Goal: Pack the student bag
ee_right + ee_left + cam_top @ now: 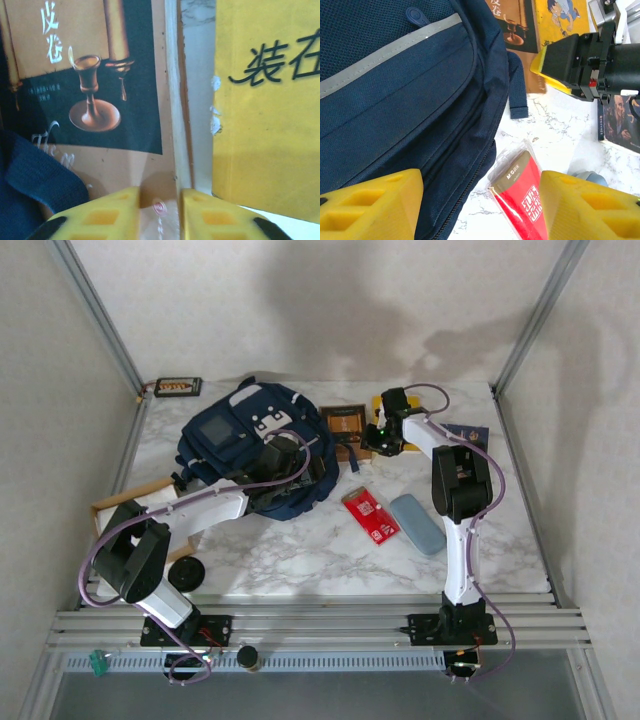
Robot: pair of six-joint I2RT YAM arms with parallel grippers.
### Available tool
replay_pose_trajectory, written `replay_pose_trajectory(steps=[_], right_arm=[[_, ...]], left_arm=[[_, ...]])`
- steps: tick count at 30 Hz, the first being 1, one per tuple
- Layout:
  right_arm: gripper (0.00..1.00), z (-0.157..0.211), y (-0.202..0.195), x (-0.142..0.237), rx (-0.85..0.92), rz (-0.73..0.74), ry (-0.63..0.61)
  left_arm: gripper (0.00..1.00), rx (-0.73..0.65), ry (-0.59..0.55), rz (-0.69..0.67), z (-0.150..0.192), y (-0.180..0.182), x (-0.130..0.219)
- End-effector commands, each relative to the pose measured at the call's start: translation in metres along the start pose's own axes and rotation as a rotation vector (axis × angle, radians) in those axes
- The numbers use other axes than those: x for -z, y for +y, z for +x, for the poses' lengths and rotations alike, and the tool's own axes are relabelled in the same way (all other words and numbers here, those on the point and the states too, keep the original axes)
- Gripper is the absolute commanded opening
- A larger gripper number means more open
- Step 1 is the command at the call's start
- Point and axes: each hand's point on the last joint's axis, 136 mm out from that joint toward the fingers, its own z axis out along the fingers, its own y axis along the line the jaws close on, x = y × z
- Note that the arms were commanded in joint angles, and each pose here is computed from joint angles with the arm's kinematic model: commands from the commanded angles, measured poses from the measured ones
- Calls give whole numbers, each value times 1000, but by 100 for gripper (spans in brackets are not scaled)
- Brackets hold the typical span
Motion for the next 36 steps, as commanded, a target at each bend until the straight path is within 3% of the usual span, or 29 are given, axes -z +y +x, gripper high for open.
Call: replay_pose_trajectory(steps=[1, 7, 18, 25, 31, 34, 36], right_arm=[[13, -1, 21, 7, 38, -61, 10], [0, -13, 40, 34, 56, -127, -49], [0, -18, 57, 103, 42, -247, -139], [0, 19, 30, 145, -54, -269, -169], [0, 49, -6, 127, -81, -205, -117], [7, 44, -21, 130, -95, -166, -137], [28, 34, -42, 131, -142, -120, -160]], left_arm=[[63, 3, -10, -6, -3, -3, 4], [63, 6, -20, 1, -7, -6, 7], [65, 46, -41, 103, -21, -32, 30], [67, 80, -19, 179, -24, -52, 35], [68, 84, 12, 199, -14, -60, 26], [68, 84, 30, 208, -9, -66, 21], [69, 79, 30, 214, -7, -72, 20]])
